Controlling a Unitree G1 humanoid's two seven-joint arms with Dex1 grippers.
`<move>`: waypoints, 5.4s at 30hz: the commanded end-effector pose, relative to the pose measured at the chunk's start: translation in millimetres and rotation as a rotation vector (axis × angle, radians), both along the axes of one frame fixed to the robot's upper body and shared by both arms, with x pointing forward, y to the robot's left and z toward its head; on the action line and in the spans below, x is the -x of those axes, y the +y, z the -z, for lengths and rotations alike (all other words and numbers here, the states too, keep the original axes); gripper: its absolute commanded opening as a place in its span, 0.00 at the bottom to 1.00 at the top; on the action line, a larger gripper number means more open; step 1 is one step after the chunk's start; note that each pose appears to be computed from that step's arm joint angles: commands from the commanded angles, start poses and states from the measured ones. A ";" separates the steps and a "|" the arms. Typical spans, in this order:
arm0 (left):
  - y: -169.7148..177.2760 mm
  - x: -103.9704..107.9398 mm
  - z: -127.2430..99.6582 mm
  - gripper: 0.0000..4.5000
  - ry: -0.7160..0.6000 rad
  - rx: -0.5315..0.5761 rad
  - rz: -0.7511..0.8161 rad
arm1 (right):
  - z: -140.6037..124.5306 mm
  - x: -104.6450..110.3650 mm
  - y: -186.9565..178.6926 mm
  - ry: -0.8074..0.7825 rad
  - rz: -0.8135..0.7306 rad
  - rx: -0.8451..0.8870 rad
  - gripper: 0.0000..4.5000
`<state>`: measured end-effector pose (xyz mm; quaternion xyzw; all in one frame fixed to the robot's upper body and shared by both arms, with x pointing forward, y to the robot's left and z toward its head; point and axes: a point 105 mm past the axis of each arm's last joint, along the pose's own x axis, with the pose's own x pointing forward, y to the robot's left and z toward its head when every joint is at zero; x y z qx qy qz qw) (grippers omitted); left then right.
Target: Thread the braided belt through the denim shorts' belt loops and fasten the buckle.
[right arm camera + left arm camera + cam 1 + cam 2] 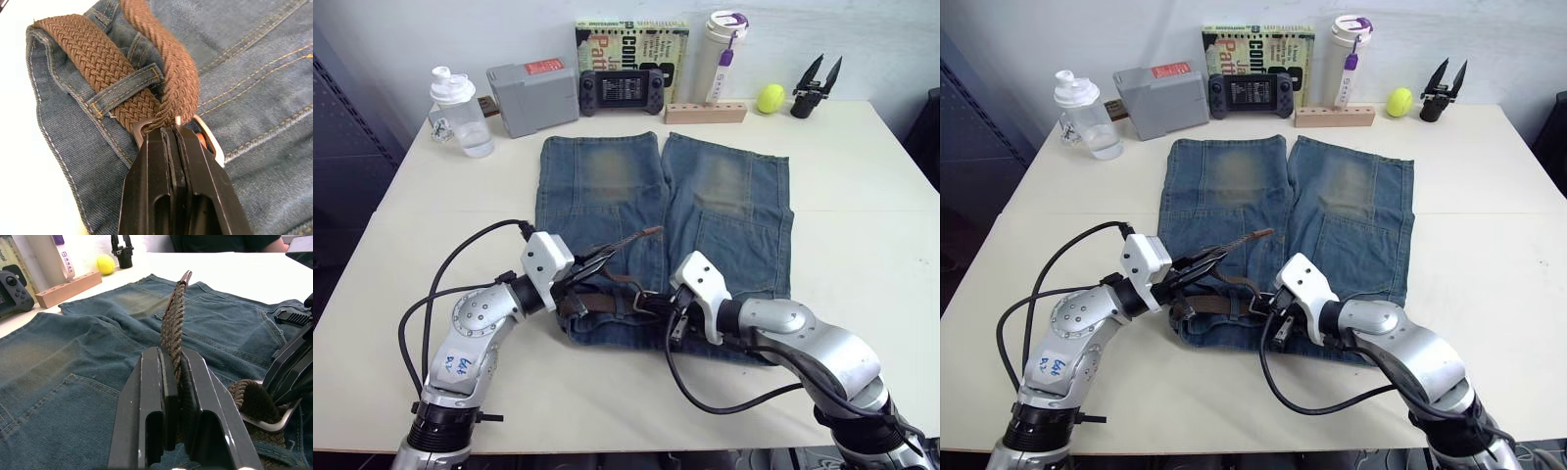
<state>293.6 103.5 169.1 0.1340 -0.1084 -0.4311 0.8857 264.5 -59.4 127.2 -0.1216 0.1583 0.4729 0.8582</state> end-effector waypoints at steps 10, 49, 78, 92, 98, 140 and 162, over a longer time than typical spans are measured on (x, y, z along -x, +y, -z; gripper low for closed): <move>30.0 3.4 15.0 0.00 -0.122 -0.205 -0.069 | -34.7 -0.2 -7.4 -0.086 -0.021 -0.082 0.02; 11.2 -8.3 -9.1 0.00 -0.244 -0.216 0.001 | 36.2 -0.9 -0.6 0.132 -0.124 0.237 0.02; -97.8 -29.3 -93.0 0.00 -0.449 -0.198 0.439 | 87.3 24.1 -15.7 0.058 -0.332 0.654 0.02; -149.6 -25.2 -126.6 0.00 -0.552 -0.185 0.618 | 86.2 26.4 -9.4 -0.006 -0.427 0.692 0.02; -168.6 -17.9 -140.4 0.00 -0.580 -0.143 0.656 | 85.9 26.7 -10.2 -0.012 -0.437 0.701 0.02; 13.8 -4.5 -1.6 0.00 -0.249 -0.460 0.251 | -14.3 35.4 -28.6 -0.253 -0.082 0.163 0.76; 47.9 -9.8 -7.4 0.00 -0.226 -0.473 0.159 | -35.3 20.0 -11.5 -0.279 -0.011 -0.070 0.76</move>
